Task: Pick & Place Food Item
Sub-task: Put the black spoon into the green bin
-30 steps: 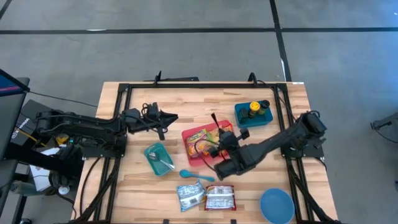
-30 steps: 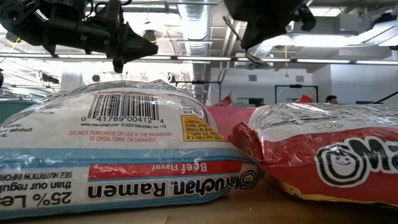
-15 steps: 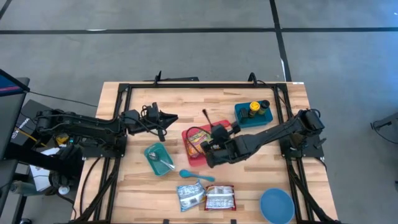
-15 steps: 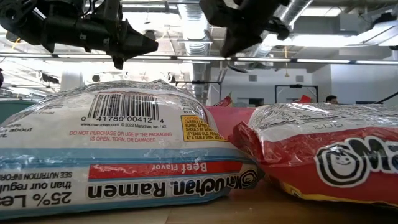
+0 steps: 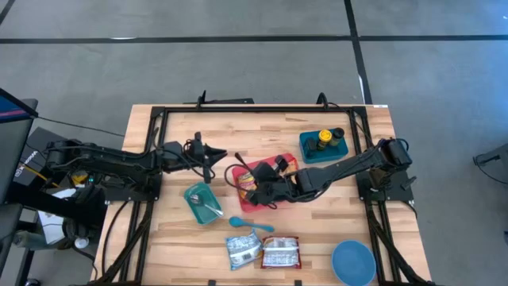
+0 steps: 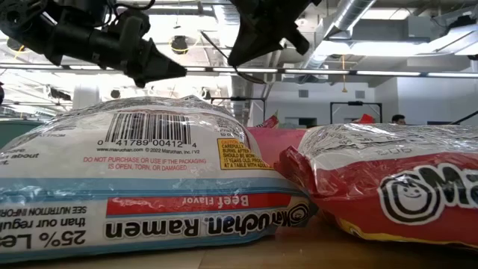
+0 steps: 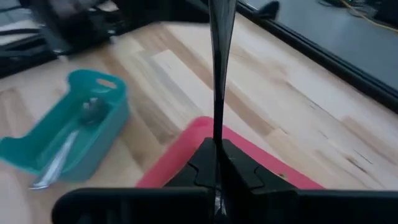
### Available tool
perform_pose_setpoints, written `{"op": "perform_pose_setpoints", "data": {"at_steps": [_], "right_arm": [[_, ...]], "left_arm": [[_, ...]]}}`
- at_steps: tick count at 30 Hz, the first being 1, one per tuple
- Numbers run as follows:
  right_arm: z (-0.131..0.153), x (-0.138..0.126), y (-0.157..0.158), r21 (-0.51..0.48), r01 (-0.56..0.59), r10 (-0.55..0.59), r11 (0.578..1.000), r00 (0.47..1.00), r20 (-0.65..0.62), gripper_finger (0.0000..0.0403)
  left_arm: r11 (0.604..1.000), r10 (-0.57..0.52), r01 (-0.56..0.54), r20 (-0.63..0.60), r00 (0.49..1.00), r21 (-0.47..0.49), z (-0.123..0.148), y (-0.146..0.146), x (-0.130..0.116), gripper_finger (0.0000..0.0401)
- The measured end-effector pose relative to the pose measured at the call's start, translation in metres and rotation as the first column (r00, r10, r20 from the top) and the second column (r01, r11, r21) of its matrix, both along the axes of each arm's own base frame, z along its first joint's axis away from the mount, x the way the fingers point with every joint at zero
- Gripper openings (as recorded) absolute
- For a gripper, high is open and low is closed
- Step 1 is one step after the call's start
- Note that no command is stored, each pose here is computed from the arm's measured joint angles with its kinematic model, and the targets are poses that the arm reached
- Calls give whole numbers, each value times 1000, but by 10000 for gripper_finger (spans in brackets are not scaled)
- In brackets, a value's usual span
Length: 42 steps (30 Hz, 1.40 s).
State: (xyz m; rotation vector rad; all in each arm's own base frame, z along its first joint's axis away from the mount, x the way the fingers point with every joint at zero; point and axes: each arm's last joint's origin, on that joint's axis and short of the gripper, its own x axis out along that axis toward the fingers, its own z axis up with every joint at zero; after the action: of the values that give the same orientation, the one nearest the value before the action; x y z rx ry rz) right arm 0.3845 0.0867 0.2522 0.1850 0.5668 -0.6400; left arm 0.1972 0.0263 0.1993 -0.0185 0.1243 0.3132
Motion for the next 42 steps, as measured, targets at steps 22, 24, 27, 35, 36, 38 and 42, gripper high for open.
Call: {"op": "perform_pose_setpoints", "data": {"at_steps": [22,24,27,35,36,38,42], "right_arm": [[-45,0,-16,25,-38,34,999,985,170,2],[-49,0,-23,24,-26,21,999,981,191,2],[-50,1,-34,28,7,-13,1000,977,213,2],[-42,8,-67,51,113,-123,992,939,320,2],[-40,9,-71,55,123,-134,991,932,336,2],[-38,10,-80,72,151,-166,986,915,367,2],[-34,11,-97,90,226,-243,970,875,419,4]], "left_arm": [[1000,-4,6,-92,996,18,-8,0,-1,44],[1000,-4,5,-90,996,18,-8,0,-1,44],[1000,-3,4,-79,997,14,-7,0,-1,44],[999,6,-8,-38,999,-42,-5,0,-1,44],[998,11,-13,-28,1000,-54,-4,0,-1,44],[996,39,-39,-7,999,-82,-3,1,-1,44],[976,140,-132,35,990,-172,-2,3,-1,44]]}}
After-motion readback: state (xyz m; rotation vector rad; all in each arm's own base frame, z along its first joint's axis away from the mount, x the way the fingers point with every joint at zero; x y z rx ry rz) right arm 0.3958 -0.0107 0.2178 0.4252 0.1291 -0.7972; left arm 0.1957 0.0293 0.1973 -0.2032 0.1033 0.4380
